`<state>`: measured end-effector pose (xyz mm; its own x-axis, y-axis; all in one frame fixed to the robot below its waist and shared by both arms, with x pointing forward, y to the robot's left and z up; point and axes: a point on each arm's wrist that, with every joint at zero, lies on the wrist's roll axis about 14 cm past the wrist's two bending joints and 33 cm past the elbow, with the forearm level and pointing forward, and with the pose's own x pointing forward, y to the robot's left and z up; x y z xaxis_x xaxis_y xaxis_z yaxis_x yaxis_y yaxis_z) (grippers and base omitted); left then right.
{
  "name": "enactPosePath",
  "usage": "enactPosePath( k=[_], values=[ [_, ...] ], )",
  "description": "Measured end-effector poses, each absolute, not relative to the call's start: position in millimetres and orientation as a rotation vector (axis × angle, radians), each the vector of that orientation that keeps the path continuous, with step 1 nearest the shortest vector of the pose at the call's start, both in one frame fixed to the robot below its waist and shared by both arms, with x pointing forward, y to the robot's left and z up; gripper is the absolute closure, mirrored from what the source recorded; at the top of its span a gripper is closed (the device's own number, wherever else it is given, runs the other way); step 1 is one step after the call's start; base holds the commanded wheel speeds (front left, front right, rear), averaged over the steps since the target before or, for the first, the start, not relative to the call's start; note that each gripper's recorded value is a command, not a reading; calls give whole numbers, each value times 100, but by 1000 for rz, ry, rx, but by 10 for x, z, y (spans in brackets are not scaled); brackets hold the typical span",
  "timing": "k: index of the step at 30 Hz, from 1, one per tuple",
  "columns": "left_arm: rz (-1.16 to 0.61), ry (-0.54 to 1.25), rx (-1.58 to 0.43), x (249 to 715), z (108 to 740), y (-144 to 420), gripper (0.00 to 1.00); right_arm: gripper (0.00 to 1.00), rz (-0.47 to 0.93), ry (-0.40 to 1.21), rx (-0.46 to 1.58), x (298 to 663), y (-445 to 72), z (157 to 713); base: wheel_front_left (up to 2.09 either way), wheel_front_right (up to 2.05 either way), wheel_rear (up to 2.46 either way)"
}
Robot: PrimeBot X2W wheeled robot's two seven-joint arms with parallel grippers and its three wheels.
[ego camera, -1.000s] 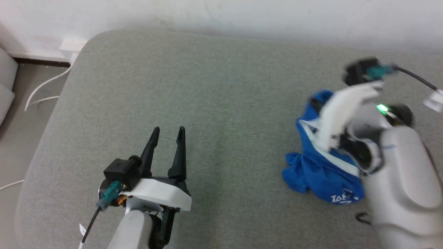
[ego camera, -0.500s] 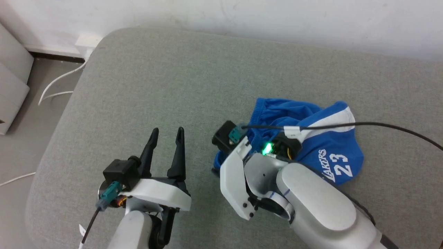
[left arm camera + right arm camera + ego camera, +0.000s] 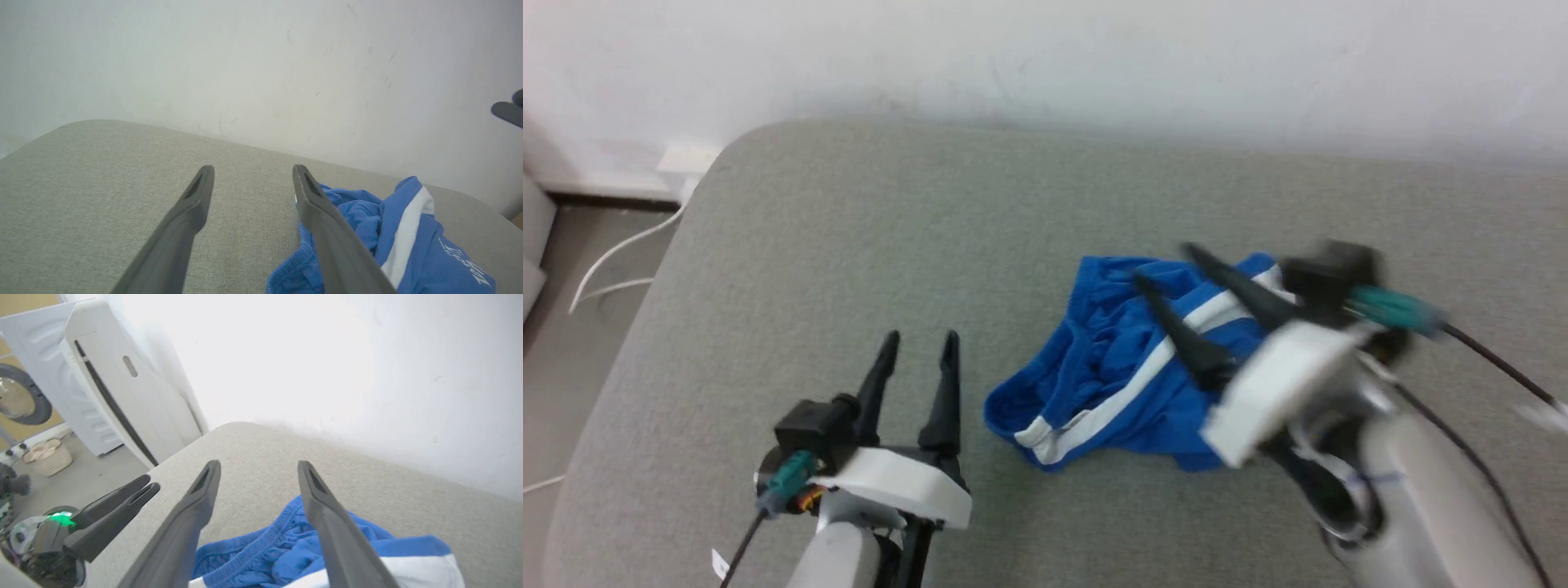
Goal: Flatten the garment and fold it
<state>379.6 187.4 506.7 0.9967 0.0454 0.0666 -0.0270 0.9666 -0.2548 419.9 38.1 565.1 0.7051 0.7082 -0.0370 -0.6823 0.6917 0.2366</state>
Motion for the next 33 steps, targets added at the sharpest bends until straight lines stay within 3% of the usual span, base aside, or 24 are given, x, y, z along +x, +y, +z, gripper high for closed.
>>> enactPosePath(
  k=[5,8,14,21,22,23,24,33],
  values=[
    [-138,12,-208,3763,4939,1490,0,0,516,113,203,4178,-423,5424,0,0,0],
    [-260,131,-141,3713,4770,1254,0,0,434,159,200,4053,-672,5241,0,0,0],
    [-394,369,-28,3590,4451,1101,0,0,369,163,231,3961,-854,5224,0,0,0],
    [-467,514,-4,3572,4323,997,0,0,337,171,246,3976,-947,5173,0,0,0],
    [-474,527,-5,3585,4317,981,24,0,333,173,250,3980,-958,5160,0,0,0],
    [-483,542,-1,3594,4306,966,69,0,330,174,253,3985,-967,5150,0,0,0],
    [-489,553,3,3603,4298,959,100,0,326,176,256,3988,-978,5138,0,0,0],
    [-464,572,-35,3627,4290,1018,100,0,311,192,253,4036,-1026,5088,0,0,0]
  ],
)
